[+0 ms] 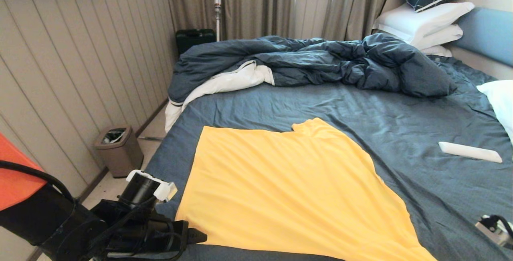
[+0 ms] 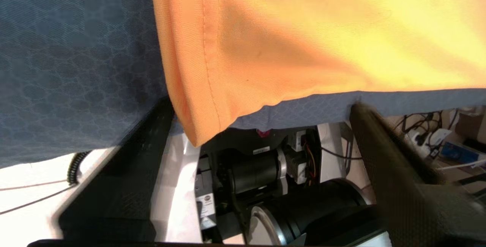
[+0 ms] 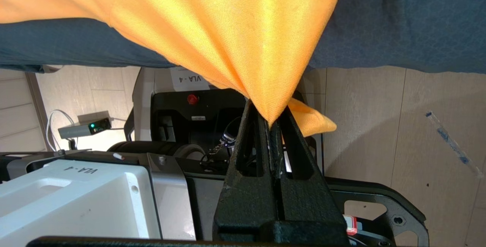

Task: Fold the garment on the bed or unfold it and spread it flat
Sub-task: Fold the yellow T-shirt

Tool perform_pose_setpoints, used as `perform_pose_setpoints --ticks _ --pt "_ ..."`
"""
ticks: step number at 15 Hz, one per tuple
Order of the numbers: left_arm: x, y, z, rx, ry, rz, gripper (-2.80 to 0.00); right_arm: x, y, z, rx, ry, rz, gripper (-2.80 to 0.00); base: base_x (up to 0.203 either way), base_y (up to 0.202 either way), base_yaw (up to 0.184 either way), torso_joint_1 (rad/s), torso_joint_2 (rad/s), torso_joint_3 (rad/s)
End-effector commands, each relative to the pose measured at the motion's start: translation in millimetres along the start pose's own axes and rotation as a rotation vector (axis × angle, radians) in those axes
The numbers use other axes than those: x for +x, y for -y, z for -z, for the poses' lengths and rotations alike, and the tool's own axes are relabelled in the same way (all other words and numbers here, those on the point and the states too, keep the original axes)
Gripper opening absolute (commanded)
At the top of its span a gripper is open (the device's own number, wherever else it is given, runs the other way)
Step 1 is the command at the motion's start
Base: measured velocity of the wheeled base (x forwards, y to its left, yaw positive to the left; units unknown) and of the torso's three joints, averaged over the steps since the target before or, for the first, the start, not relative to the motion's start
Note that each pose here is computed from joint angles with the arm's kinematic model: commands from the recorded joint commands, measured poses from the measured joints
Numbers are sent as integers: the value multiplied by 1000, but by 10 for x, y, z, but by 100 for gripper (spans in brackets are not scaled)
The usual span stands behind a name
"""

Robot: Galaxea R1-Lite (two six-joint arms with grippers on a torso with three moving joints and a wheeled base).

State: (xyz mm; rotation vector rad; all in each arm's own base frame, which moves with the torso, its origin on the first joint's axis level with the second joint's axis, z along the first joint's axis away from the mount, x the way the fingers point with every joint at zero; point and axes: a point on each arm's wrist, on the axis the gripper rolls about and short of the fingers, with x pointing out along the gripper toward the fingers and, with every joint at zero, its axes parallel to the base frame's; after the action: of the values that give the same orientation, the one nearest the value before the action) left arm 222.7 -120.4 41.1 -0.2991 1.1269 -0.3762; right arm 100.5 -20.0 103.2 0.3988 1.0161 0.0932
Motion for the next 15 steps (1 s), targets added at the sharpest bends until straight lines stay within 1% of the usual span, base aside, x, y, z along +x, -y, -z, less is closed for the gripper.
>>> perform_pose_setpoints --ticks 1,11,13,15 --pt "9 -2 3 -2 -2 0 -280 0 0 -4 0 -1 -2 -280 0 0 0 0 0 0" --pt "-29 17 -6 0 9 14 -280 -7 -2 -15 -1 6 0 -280 0 0 0 0 0 0" --pt "-88 26 3 1 21 19 -280 -10 -3 -18 -2 8 0 -280 0 0 0 0 0 0" --pt "-241 46 38 2 49 33 -280 -13 -5 -10 -2 7 -1 -280 0 0 0 0 0 0"
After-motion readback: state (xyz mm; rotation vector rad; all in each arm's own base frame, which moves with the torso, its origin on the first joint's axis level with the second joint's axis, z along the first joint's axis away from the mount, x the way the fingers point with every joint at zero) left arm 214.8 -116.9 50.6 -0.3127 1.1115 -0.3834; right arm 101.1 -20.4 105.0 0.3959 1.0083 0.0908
